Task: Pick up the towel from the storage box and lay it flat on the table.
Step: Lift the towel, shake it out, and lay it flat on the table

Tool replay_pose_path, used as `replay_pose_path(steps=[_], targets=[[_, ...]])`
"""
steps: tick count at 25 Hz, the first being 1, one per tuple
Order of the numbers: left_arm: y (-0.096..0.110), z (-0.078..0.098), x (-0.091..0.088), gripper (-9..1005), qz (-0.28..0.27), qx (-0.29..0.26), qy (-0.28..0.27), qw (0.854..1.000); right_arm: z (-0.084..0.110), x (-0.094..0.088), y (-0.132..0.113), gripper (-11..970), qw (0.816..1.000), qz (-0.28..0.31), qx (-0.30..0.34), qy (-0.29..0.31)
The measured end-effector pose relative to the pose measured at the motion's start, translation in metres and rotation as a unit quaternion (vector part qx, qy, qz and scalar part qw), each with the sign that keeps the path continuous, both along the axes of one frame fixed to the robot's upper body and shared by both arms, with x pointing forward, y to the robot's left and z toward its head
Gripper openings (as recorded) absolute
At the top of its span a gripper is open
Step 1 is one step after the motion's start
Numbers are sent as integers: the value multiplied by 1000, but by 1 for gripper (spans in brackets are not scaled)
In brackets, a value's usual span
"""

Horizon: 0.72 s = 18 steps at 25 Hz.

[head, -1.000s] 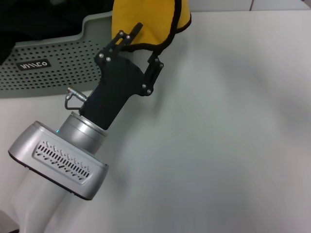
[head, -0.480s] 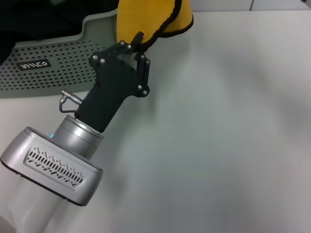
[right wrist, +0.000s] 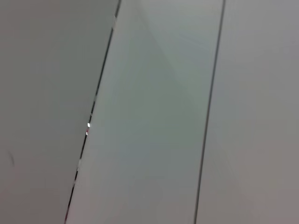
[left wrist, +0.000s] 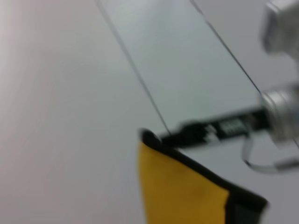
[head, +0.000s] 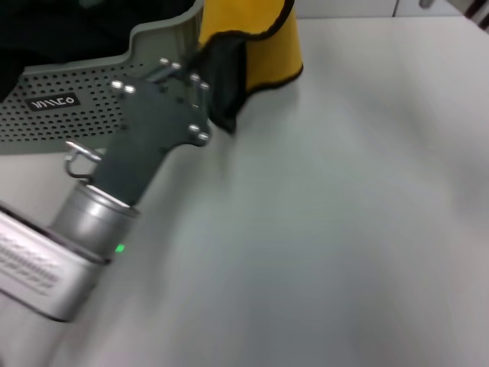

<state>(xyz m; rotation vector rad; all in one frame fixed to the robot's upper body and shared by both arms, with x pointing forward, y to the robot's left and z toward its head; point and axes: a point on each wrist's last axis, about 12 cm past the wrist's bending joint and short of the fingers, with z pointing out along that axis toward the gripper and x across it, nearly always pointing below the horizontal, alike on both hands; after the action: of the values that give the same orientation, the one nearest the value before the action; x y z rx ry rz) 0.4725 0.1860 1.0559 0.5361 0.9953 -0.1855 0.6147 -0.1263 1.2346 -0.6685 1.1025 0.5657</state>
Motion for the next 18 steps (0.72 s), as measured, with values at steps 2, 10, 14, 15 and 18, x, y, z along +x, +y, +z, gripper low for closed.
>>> replay_pose_path(steps=[2, 10, 14, 15, 18], targets=[[12, 1, 1, 40, -21, -44, 15, 999, -9, 2, -5, 54, 1000, 5, -7, 27], [67, 11, 6, 31, -181, -187, 122, 958, -21, -2, -22, 58, 993, 61, -56, 89], [85, 20, 6, 32, -260, -195, 173, 930, -23, -11, -30, 60, 986, 97, -85, 106], [87, 22, 4, 32, -271, -191, 177, 926, -23, -15, -32, 61, 984, 103, -95, 110], [95, 28, -1, 32, -300, -185, 183, 918, -25, -27, -40, 63, 980, 107, -120, 118]])
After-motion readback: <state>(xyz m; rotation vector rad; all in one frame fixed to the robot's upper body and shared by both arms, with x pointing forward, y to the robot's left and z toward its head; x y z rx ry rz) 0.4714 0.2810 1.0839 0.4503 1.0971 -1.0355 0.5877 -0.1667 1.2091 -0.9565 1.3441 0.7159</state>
